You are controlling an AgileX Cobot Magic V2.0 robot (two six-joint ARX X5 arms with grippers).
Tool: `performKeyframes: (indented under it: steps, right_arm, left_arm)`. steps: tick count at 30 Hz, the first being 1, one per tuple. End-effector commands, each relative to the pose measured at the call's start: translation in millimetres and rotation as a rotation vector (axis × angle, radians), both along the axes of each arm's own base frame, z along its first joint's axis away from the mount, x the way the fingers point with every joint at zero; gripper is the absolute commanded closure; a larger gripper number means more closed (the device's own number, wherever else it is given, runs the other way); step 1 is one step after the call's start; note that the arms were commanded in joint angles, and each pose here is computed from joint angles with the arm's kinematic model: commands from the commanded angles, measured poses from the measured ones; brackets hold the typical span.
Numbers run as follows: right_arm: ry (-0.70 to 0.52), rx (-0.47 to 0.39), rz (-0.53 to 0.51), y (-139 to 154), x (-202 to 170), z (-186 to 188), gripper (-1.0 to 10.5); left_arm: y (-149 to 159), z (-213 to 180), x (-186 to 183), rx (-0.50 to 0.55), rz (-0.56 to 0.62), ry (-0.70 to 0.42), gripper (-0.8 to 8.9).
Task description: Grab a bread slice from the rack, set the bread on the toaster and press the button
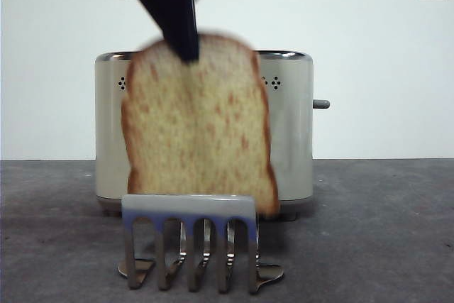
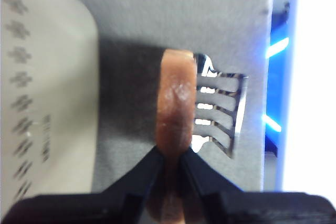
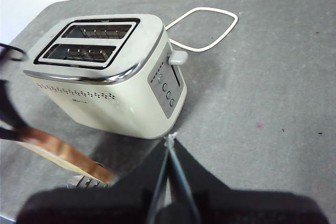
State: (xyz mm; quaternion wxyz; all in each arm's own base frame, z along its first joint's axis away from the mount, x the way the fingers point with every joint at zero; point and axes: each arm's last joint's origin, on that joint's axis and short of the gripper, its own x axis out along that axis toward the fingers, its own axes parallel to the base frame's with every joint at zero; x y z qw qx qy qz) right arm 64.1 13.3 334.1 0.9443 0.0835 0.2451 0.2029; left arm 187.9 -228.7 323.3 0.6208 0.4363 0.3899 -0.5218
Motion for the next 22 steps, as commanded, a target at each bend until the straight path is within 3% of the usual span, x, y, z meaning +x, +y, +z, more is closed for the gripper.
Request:
performKeyframes:
  steps: [1,9,14,18,22]
  right_arm:
    - [-0.014,-0.016,-0.005,0,0,1,9.5]
    - [-0.005,-0.016,-0.024,-1,0,1,9.5]
    - [0.004,-0.013,-0.025,-1,-1,0,9.5]
    - [0.031,-0.015,-0.025,-1,-2,-2,9.5]
    - [0.047,-0.015,-0.025,-1,-3,-3,9.5]
  left_arm:
    - [11,19,-17,-0.036,-0.032,-0.031,8.22]
    - [40,76,-58,-0.1,-0.058,-0.161,8.22]
    - [52,119,-65,-0.212,-0.028,-0.292,8.22]
    - [58,138,-65,-0.168,-0.004,-0.46,8.23]
    - [61,142,-61,-0.107,-0.004,-0.539,8.23]
